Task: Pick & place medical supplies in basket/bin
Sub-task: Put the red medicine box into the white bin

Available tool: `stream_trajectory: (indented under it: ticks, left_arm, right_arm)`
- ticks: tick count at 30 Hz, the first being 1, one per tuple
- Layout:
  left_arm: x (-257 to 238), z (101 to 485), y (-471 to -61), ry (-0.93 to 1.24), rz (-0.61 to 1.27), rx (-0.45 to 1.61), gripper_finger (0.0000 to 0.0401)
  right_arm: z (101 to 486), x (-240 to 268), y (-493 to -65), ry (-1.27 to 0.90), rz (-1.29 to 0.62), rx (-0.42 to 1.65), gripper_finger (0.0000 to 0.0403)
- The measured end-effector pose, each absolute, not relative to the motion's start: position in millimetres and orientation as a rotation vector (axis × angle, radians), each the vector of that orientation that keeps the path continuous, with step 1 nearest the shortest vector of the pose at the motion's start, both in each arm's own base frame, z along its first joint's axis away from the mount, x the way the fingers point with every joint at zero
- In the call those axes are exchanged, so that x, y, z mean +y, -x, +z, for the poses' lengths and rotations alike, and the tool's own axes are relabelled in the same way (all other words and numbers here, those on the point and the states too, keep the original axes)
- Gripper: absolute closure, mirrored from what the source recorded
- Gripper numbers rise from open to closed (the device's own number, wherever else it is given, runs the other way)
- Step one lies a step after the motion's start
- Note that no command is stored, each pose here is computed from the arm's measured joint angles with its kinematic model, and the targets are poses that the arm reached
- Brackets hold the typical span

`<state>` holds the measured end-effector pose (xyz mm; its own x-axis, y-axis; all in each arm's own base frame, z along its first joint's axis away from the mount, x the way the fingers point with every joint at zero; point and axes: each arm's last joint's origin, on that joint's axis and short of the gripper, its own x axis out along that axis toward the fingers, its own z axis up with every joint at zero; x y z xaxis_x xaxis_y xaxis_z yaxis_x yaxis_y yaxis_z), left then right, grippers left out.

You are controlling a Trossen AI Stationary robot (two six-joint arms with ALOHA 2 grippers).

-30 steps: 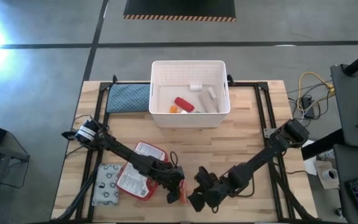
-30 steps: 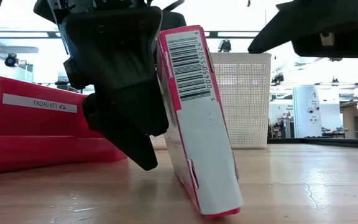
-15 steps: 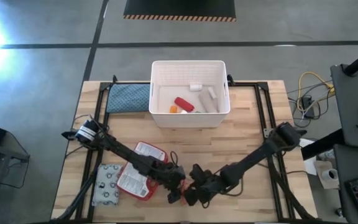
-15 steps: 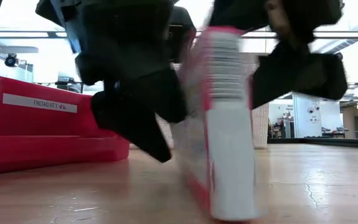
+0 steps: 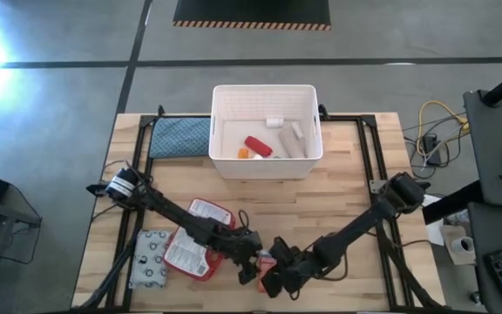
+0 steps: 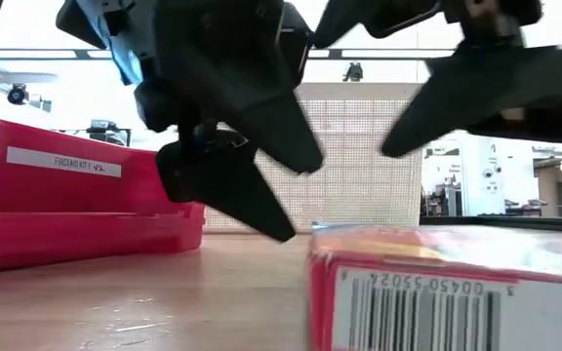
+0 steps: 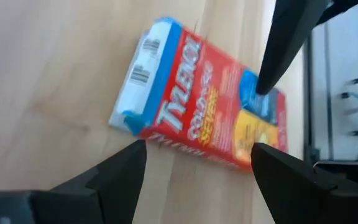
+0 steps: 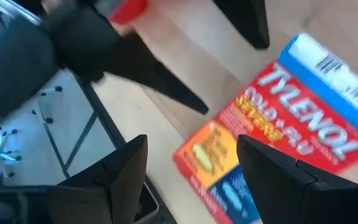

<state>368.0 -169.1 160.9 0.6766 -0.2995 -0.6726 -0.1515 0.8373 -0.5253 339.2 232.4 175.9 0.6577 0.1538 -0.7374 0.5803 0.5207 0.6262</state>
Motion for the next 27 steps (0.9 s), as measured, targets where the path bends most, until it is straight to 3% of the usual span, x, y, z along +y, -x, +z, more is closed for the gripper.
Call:
stream_trajectory:
  ticks: [4, 9, 12, 27]
  left_arm:
    - [-167.6, 162.2, -369.9, 0.588, -0.08, 0.81, 0.0132]
    - [-167.9, 161.7, -369.5, 0.589, -0.081, 0.81, 0.0132]
    - [-171.3, 162.7, -368.9, 0.607, -0.091, 0.803, 0.0132]
    - [-180.6, 146.8, -368.5, 0.676, -0.084, 0.853, 0.0132]
  right_arm:
    - [180.3, 241.6, -325.2, -1.01, -0.309, 0.883, 0.0165]
    - [187.2, 254.0, -286.2, -1.038, -0.499, 0.951, 0.0165]
    - [181.2, 261.8, -276.7, -1.111, -0.519, 0.978, 0.0165]
    - [138.4, 238.7, -295.4, -1.127, -0.584, 0.865, 0.0165]
